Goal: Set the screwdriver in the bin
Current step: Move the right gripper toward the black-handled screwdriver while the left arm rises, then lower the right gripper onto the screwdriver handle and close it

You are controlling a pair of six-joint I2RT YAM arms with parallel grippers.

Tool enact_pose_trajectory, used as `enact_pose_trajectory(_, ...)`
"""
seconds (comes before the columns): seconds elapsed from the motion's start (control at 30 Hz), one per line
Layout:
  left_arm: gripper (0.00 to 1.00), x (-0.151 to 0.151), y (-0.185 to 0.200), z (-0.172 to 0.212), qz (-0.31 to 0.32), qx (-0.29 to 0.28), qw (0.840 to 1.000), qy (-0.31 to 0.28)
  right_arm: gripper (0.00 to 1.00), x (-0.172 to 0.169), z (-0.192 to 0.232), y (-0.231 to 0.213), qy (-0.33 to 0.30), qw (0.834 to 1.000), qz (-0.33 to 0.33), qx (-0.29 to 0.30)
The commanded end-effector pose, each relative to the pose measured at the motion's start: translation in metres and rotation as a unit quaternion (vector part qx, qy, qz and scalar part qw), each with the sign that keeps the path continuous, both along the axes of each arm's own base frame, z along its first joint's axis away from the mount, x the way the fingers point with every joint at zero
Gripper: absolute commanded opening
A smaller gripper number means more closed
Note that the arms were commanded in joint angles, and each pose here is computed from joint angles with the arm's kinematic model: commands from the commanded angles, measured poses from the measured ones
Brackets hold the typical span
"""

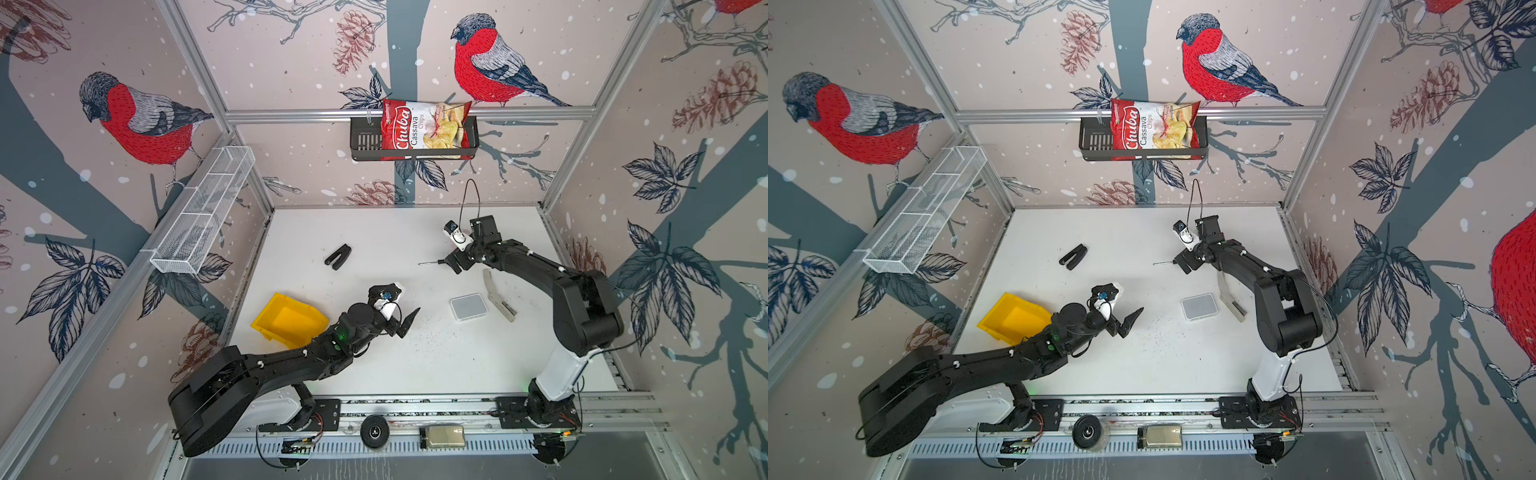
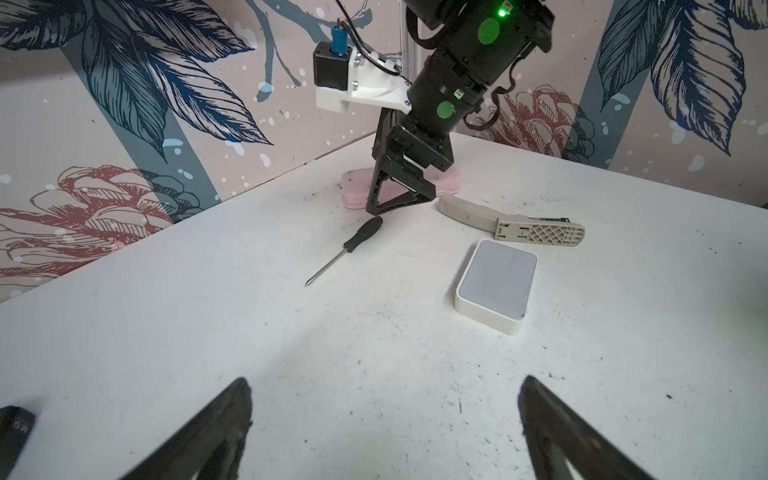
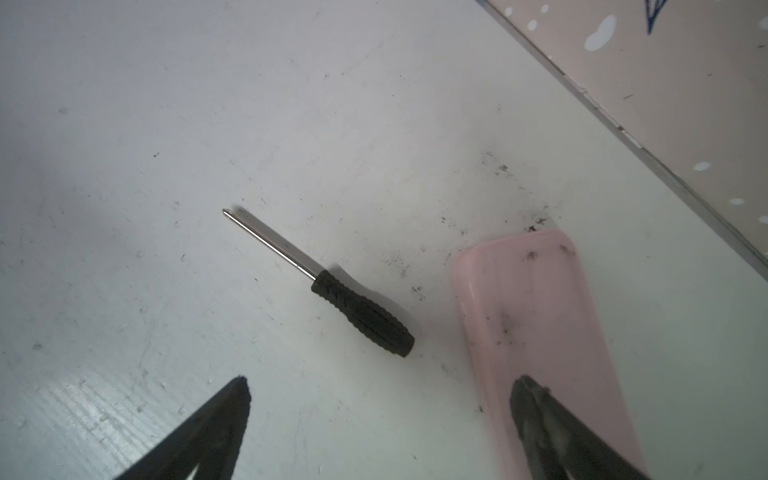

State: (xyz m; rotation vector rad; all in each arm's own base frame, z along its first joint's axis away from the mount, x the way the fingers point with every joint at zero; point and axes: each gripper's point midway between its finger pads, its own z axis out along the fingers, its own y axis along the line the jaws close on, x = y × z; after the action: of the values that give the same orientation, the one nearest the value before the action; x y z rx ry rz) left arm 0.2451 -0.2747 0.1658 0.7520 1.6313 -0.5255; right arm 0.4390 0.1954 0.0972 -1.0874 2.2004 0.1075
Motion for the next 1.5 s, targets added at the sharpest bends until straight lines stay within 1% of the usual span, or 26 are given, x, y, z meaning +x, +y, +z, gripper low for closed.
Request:
enact_pose_trajectory(0.0,0.98,0.0,0.008,-0.004,0.018,0.006,1.0,0.007,1.0,-0.009,-0.017,0.009,0.044,0.998,0.038,-0.015)
enact_pose_trajectory(0.3,0.98,-0.002,0.024,-0.007,0.04,0.027,0.999,0.002,1.0,0.002,-0.045,0.015,0.094,0.994,0.045,-0.036)
enact_pose_trajectory(0.4,0.99,-0.002,0.027,-0.009,0.047,0.031,0.998,0.001,0.97,0.004,-0.055,0.014,0.109,0.992,0.044,-0.041)
enact_pose_trajectory(0.6,0.98,0.0,0.031,-0.009,0.056,0.028,0.998,0.001,0.94,0.015,-0.067,0.008,0.1,0.993,0.024,-0.058)
enact_pose_trajectory(0.83,0.98,-0.001,0.031,-0.011,0.055,0.032,0.998,0.001,0.91,0.017,-0.083,0.006,0.124,0.99,0.027,-0.065)
enact_pose_trajectory(1.0,0.98,-0.001,0.033,-0.014,0.059,0.039,0.998,-0.001,0.84,0.012,-0.082,0.009,0.138,0.988,0.039,-0.057)
enact_pose_trajectory(1.1,0.98,0.0,0.035,-0.012,0.064,0.036,0.997,-0.002,0.78,0.007,-0.08,0.008,0.152,0.986,0.044,-0.044)
enact_pose_trajectory(1.2,0.98,0.0,0.035,-0.013,0.065,0.034,0.997,0.001,0.7,0.001,-0.077,0.008,0.165,0.985,0.047,-0.028)
enact_pose_trajectory(1.3,0.98,0.0,0.035,-0.014,0.064,0.037,0.997,0.001,0.63,-0.003,-0.077,0.005,0.17,0.984,0.046,-0.03)
enact_pose_trajectory(1.37,0.98,0.0,0.035,-0.014,0.063,0.04,0.997,-0.001,0.56,-0.004,-0.078,0.004,0.173,0.983,0.043,-0.032)
enact_pose_trajectory(1.43,0.98,0.0,0.034,-0.015,0.062,0.042,0.997,-0.002,0.52,-0.005,-0.078,0.006,0.174,0.983,0.043,-0.031)
enact_pose_trajectory(1.47,0.99,0.0,0.034,-0.014,0.061,0.043,0.997,-0.003,0.48,-0.004,-0.078,0.006,0.172,0.984,0.041,-0.033)
